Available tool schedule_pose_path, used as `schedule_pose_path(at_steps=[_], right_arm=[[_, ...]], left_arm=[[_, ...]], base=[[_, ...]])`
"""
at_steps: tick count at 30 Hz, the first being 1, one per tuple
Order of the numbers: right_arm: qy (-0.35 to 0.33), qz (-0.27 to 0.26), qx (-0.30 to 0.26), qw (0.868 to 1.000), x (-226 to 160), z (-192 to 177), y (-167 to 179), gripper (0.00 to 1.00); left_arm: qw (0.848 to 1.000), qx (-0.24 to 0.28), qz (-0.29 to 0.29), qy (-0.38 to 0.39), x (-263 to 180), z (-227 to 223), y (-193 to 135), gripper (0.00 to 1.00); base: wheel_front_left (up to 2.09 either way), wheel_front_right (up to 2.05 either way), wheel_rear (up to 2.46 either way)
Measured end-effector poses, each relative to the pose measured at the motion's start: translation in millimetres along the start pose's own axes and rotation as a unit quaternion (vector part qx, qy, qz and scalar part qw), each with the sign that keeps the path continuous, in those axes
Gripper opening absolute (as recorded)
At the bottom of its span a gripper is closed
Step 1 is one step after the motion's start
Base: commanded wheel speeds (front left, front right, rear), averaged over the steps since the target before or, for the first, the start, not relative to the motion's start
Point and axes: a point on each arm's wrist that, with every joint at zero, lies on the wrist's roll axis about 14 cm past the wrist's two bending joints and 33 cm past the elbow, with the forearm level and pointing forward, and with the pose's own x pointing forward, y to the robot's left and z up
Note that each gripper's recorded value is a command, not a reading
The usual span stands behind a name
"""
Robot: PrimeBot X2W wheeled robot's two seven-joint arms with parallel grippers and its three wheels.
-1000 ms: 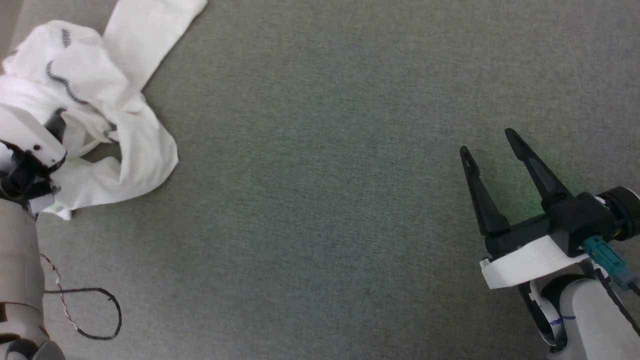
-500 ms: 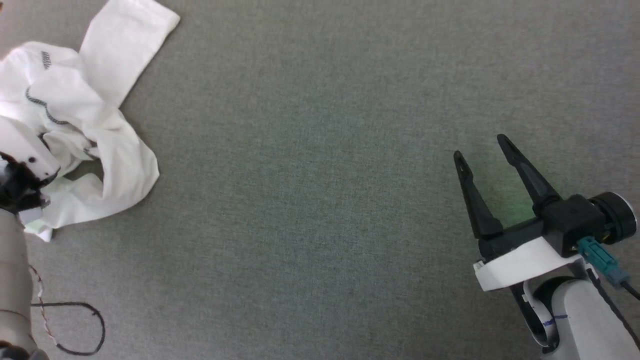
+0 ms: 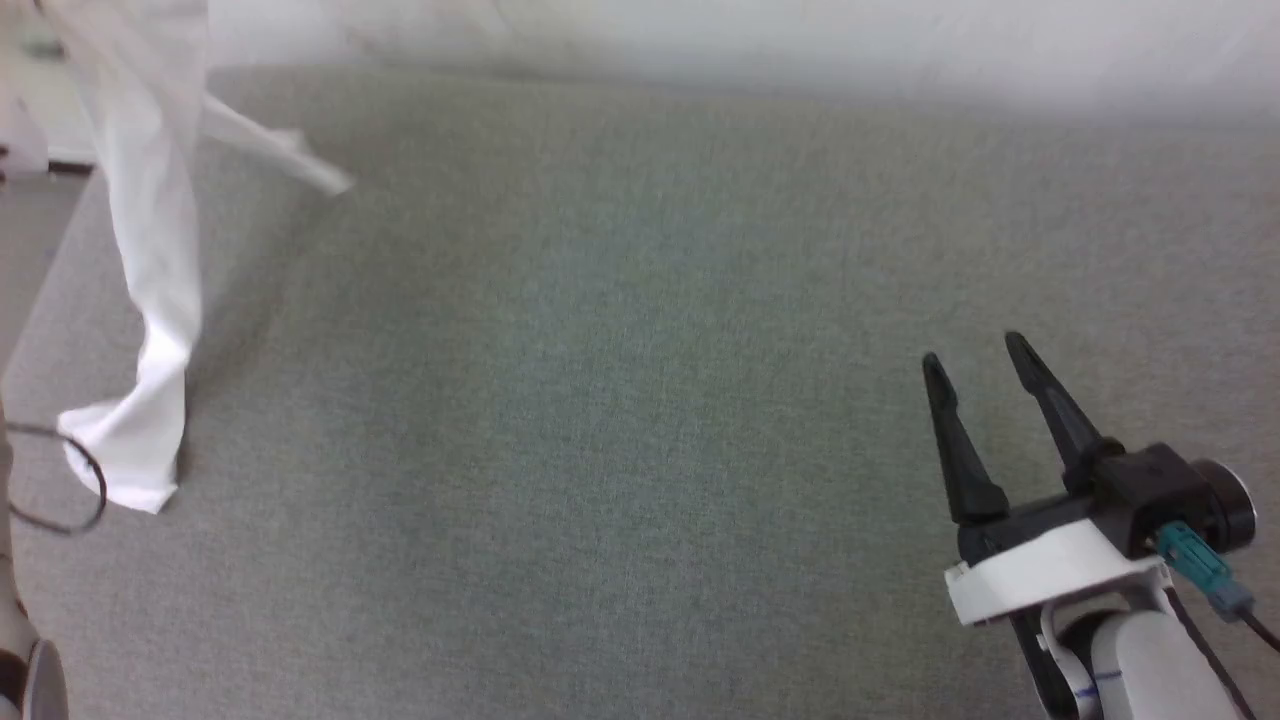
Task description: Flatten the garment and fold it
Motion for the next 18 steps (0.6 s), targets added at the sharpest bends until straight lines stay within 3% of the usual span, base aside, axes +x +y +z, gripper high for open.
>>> schedule_pose_path(at_steps=[5,9,18], right_arm=[[-0.020,-0.027,-0.011,0.999,-20.9,21.2,-10.0,1.00],[-0.038,-0.047,-0.023,0.998,-36.6,38.7,-18.6,1.00],[-0.055,-0.110,-0.026,0.992,-75.6,58.5,-49.2,1.00]], left_arm=[[0.990,0.009,-0.041,-0.137,-11.0,88.6,-22.4,0.00],[0.974,-0.009,-0.090,-0.206,-25.7,139.7,-60.8,0.00],[0.929,-0.073,-0.252,-0.260,-69.4,187.9,-202.5,0.00]], base=[[0.00,0.00,0.00],[0.00,0.00,0.00],[0.00,0.00,0.00]])
